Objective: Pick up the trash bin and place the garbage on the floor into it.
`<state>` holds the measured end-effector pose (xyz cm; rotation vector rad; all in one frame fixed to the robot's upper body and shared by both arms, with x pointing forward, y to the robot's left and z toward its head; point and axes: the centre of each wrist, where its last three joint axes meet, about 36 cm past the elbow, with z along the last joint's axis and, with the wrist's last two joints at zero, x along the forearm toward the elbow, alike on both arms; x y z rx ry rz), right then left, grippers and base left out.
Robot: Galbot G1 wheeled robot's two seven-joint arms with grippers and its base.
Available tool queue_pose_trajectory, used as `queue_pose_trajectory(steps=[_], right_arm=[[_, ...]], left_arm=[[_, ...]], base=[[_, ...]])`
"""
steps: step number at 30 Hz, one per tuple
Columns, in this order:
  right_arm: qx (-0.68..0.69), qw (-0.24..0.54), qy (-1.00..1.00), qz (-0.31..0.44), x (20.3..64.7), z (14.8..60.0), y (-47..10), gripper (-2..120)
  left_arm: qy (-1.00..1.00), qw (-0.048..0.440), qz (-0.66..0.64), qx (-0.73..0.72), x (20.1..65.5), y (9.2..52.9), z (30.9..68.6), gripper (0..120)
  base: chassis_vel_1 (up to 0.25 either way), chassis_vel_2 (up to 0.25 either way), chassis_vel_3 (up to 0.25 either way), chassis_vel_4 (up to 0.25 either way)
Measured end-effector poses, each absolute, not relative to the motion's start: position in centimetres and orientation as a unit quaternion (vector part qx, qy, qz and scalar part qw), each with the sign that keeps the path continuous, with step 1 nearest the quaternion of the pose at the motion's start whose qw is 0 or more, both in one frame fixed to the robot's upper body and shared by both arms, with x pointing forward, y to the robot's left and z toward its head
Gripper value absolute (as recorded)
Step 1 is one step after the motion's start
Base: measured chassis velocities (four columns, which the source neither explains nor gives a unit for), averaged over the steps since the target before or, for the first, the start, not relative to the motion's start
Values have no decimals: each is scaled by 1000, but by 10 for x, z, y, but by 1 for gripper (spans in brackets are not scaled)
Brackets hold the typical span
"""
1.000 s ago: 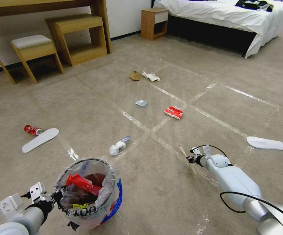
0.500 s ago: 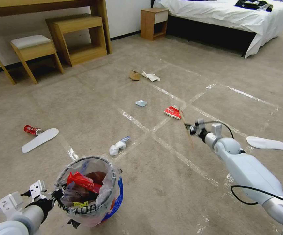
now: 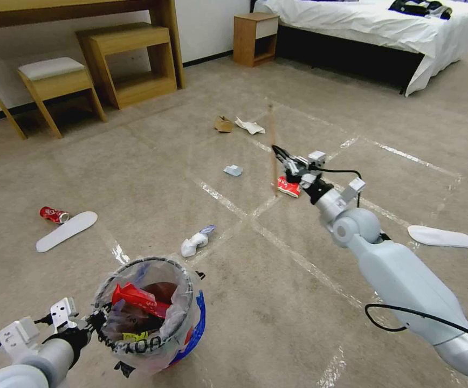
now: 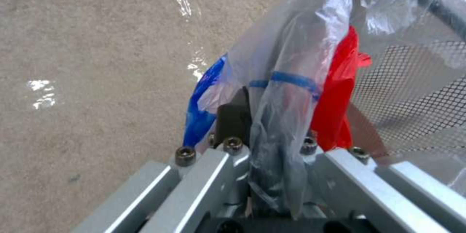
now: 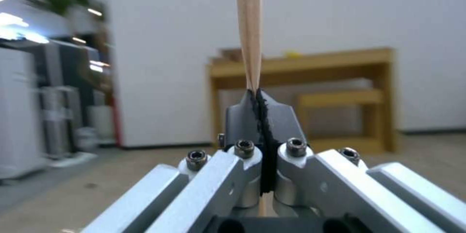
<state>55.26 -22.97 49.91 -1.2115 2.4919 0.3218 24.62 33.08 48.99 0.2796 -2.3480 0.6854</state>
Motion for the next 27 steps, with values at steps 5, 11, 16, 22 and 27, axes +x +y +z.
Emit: queue_pose_trajectory(steps=[5, 11, 16, 22, 27], right_arm=[[-486, 186, 843, 137, 538, 502, -184, 0], [-548, 181, 799, 167, 518, 490, -107, 0], [-589, 160, 764, 209, 485, 477, -19, 0], [-606, 139, 752, 220, 464, 463, 14, 0], [-622, 109, 744, 220, 449, 440, 38, 0]], left_arm=[[-898, 332, 267, 107, 245, 330, 490, 0], [-896, 334, 272, 110, 244, 329, 488, 0], [-894, 336, 275, 113, 243, 327, 484, 0], [-893, 338, 275, 114, 242, 325, 482, 0], [-892, 340, 276, 116, 236, 323, 485, 0]], base=[[0, 0, 0, 0], [0, 0, 0, 0], [0, 0, 0, 0], [0, 0, 0, 0], [0, 0, 0, 0]])
